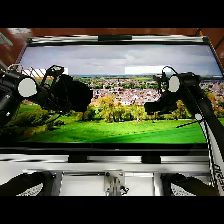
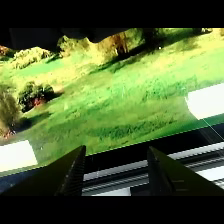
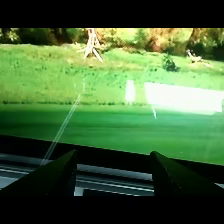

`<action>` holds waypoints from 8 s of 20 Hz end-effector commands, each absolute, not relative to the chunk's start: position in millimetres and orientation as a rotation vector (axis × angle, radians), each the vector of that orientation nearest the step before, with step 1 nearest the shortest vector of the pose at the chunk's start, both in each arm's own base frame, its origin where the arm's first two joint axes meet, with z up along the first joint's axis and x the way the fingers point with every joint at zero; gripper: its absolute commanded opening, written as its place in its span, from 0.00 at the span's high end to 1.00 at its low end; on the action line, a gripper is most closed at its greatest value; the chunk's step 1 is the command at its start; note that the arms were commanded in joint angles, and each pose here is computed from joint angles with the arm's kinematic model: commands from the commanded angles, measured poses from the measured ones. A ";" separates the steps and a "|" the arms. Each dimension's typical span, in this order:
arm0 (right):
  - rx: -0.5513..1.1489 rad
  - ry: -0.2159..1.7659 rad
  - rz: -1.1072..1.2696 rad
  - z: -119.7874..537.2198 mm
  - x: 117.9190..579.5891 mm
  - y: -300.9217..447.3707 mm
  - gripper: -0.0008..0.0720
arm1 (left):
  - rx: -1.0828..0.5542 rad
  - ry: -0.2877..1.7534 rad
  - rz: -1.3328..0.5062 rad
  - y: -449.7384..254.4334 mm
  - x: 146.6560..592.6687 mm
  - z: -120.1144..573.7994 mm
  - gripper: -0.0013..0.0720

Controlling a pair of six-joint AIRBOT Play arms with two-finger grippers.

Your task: Fold the shirts.

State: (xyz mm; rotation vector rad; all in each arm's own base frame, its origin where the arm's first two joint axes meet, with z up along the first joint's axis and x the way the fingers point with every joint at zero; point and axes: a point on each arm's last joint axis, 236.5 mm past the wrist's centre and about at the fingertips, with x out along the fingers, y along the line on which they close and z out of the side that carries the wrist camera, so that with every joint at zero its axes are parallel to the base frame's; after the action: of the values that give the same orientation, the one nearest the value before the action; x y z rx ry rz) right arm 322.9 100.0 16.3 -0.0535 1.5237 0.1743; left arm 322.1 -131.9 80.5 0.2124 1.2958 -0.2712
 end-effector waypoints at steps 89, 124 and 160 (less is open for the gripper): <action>0.193 1.564 0.295 -4.4 314.1 104.3 0.12 | -0.562 1.442 -0.382 -200.6 459.5 -87.7 0.24; 0.044 0.096 0.346 452.2 253.3 83.6 0.89 | -0.067 0.043 -0.566 -133.7 244.0 514.5 0.94; 0.168 1.481 0.165 25.7 414.9 18.8 0.14 | -0.314 1.311 -0.133 -22.5 452.5 20.0 0.26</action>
State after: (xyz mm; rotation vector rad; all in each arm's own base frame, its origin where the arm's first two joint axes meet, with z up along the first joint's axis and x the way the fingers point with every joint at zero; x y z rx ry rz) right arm 480.7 77.7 44.9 0.2612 1.2104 0.2521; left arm 481.0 -69.4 39.6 -0.2892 1.1718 -0.2157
